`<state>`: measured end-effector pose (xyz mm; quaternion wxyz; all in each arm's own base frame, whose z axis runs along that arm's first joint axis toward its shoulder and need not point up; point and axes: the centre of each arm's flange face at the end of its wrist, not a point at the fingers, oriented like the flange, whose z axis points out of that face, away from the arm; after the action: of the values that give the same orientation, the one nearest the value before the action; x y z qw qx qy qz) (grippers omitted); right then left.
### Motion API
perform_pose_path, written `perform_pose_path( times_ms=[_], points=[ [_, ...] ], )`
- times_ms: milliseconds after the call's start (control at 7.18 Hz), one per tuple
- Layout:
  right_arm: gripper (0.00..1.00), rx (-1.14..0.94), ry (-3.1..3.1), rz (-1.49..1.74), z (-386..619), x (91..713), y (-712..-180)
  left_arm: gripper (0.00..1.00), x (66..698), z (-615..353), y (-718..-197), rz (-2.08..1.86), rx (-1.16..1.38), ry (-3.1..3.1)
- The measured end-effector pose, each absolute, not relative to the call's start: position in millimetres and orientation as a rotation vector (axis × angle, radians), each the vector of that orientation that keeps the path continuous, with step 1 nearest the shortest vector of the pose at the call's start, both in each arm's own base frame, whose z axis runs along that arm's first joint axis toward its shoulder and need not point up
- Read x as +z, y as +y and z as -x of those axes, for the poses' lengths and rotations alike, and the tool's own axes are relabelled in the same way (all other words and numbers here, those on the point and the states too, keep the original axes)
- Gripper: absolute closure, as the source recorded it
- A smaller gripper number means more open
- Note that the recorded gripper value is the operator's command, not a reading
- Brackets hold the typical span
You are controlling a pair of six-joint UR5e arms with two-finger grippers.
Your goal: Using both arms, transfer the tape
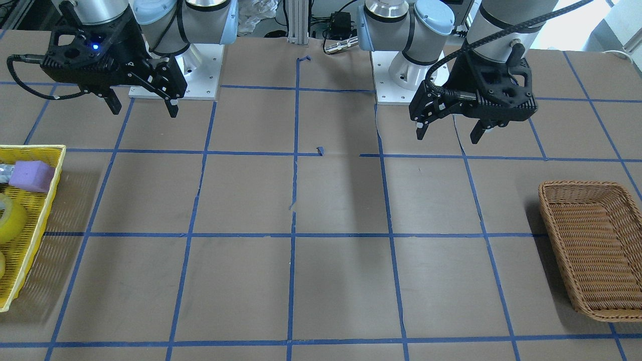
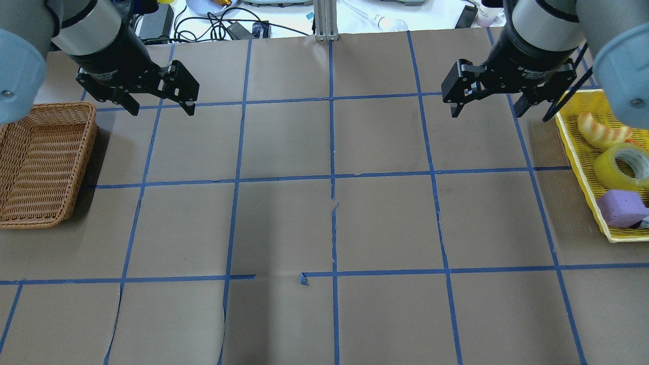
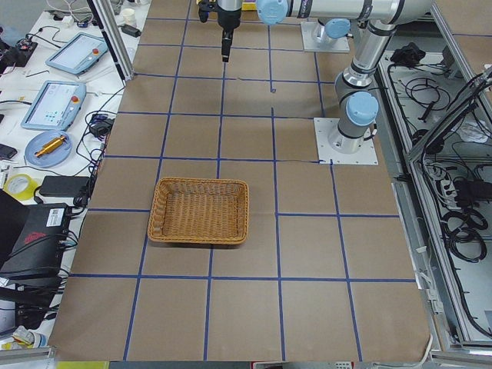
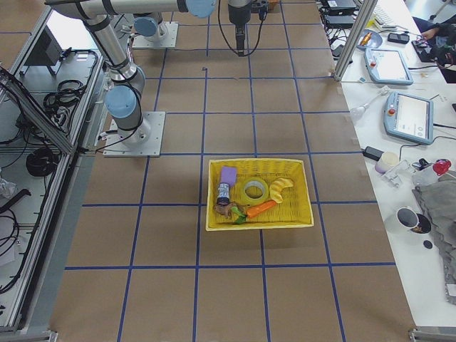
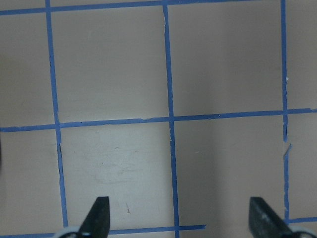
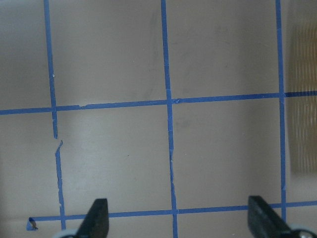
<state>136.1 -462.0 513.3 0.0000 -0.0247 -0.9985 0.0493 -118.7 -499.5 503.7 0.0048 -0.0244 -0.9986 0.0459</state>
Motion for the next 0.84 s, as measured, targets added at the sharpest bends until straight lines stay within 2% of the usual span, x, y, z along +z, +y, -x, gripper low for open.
perform_pose_path(
  times_ms=[836],
  points=[
    [0.00, 0.126, -3.138, 0.083, -136.7, 511.3, -460.2, 0.00, 504.6, 118.3, -499.6, 0.075, 0.147, -3.127]
  ],
)
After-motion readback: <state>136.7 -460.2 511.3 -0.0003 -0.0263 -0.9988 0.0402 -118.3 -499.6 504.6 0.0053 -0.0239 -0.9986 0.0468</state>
